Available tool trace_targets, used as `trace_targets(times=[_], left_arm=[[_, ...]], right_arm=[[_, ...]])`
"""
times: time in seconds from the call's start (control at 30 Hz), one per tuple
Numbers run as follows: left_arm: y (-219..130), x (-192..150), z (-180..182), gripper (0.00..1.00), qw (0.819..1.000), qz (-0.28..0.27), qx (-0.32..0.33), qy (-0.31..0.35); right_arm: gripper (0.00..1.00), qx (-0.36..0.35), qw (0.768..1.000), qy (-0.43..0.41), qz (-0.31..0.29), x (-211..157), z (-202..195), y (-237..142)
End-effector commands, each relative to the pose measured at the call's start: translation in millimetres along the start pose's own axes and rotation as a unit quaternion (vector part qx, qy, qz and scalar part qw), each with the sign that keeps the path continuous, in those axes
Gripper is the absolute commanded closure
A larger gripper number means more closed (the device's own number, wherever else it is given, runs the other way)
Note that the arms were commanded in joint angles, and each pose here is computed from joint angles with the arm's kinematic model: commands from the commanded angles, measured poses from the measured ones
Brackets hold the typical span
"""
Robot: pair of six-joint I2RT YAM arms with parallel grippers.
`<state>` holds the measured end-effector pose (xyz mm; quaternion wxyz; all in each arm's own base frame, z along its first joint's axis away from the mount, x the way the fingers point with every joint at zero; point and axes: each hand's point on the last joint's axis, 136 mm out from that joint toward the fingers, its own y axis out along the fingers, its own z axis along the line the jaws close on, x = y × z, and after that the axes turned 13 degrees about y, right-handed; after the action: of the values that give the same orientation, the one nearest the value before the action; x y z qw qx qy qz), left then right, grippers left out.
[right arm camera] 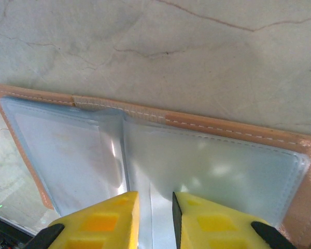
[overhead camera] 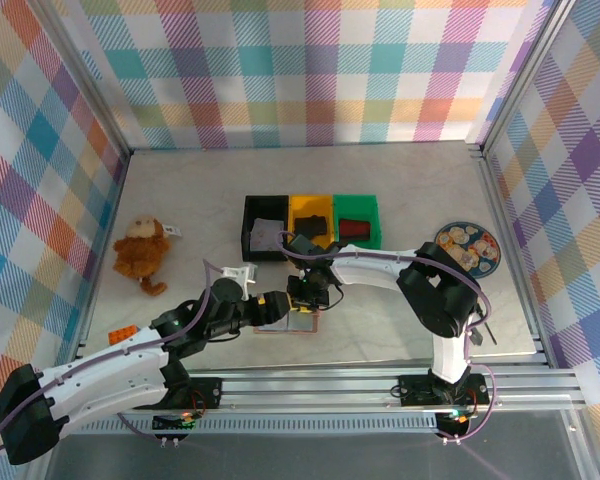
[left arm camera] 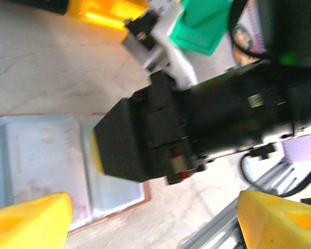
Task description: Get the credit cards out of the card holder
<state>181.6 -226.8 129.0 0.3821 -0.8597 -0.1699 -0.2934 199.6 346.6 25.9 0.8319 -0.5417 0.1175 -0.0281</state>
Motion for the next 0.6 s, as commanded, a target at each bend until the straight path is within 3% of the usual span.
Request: trace_targets(times=[0.0,0.3,0.57], left_arm=[[3,-10,16,0.17,0.999,0.021,0.027,0.013],[22,-22,5,0.19,0.999,0.040,-0.022,-0.021],[24,-30,17,0.20,0.999,0.049,0.002,-0.017]], right_arm=[[0.74,-0.012,1.000,0.008,0.003,-4,-9,1],[0.74,-0.011,1.000,0.009,0.004,-3,-8,2],[0.74,-0.010,1.000,0.007,0.006,-3,-5,3]])
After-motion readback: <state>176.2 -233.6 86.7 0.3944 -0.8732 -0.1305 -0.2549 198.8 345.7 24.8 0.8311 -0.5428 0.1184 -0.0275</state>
